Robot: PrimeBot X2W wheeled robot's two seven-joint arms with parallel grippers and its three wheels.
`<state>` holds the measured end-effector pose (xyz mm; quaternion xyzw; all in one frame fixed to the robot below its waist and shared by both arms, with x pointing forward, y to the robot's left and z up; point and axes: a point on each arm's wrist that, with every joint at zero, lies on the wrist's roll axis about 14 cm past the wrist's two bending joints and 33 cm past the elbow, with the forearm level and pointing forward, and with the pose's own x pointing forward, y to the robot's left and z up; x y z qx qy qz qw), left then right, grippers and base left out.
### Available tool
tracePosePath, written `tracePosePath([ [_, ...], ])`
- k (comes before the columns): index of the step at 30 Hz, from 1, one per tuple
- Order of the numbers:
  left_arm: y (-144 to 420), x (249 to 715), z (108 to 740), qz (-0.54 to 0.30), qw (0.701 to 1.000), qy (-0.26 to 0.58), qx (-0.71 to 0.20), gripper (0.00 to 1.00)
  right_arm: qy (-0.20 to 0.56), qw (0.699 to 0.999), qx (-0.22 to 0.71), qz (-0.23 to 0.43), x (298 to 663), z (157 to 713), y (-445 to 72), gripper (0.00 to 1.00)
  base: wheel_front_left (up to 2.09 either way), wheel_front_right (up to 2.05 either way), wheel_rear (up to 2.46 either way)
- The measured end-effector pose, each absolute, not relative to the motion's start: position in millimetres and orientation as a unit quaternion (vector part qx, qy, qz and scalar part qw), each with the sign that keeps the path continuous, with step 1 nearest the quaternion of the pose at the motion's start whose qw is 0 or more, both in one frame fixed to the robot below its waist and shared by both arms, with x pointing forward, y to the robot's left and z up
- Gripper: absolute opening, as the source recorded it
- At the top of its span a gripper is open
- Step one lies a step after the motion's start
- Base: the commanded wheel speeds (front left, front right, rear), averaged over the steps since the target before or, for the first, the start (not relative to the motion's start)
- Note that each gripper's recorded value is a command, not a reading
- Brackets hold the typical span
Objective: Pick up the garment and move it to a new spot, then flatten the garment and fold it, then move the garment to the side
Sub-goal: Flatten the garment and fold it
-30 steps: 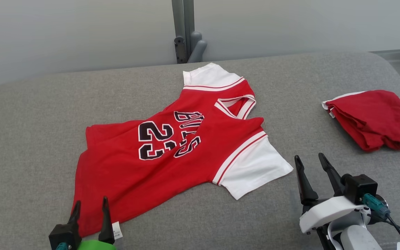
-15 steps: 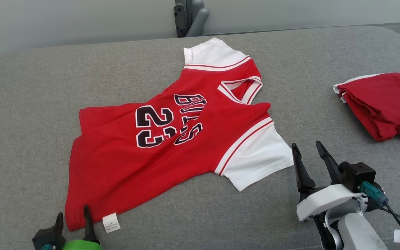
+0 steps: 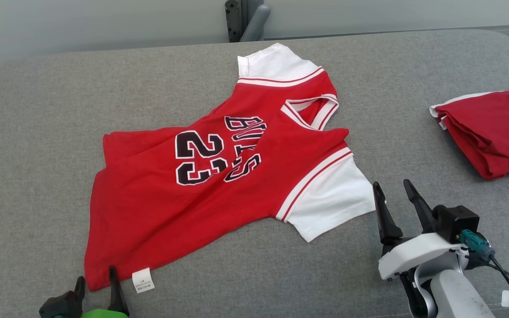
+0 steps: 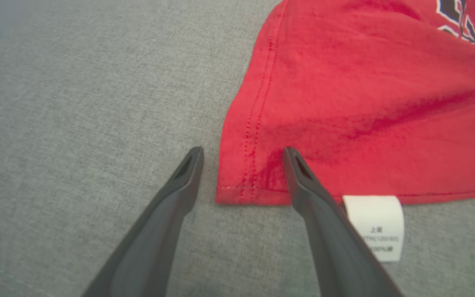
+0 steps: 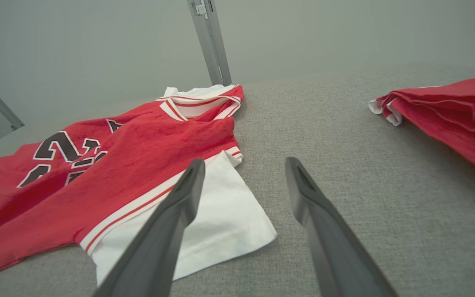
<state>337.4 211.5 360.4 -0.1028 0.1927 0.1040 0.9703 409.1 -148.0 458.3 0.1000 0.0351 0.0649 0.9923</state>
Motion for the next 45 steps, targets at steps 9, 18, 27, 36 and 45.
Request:
tracePosePath([
  [9, 205, 334, 357, 0.095, 0.969, 0.199, -0.114, 0.57, 0.039, 0.992, 0.102, 0.063, 408, 456, -149, 1.00, 0.00, 0.00, 0.00],
  [18, 206, 334, 361, 0.094, 0.970, 0.192, -0.117, 0.00, 0.040, 0.992, 0.103, 0.062, 408, 456, -149, 1.00, 0.00, 0.00, 0.00],
  [27, 206, 329, 364, 0.083, 0.973, 0.189, -0.106, 0.00, 0.095, 0.989, 0.100, 0.055, 410, 423, -152, 1.00, 0.00, 0.00, 0.00],
  [36, 200, 328, 361, 0.067, 0.974, 0.196, -0.097, 0.00, 0.138, 0.983, 0.099, 0.067, 425, 398, -139, 1.00, 0.00, 0.00, 0.00],
  [45, 199, 335, 365, 0.067, 0.975, 0.187, -0.098, 0.00, 0.164, 0.978, 0.097, 0.088, 431, 384, -123, 0.00, 0.00, 0.00, 0.00],
])
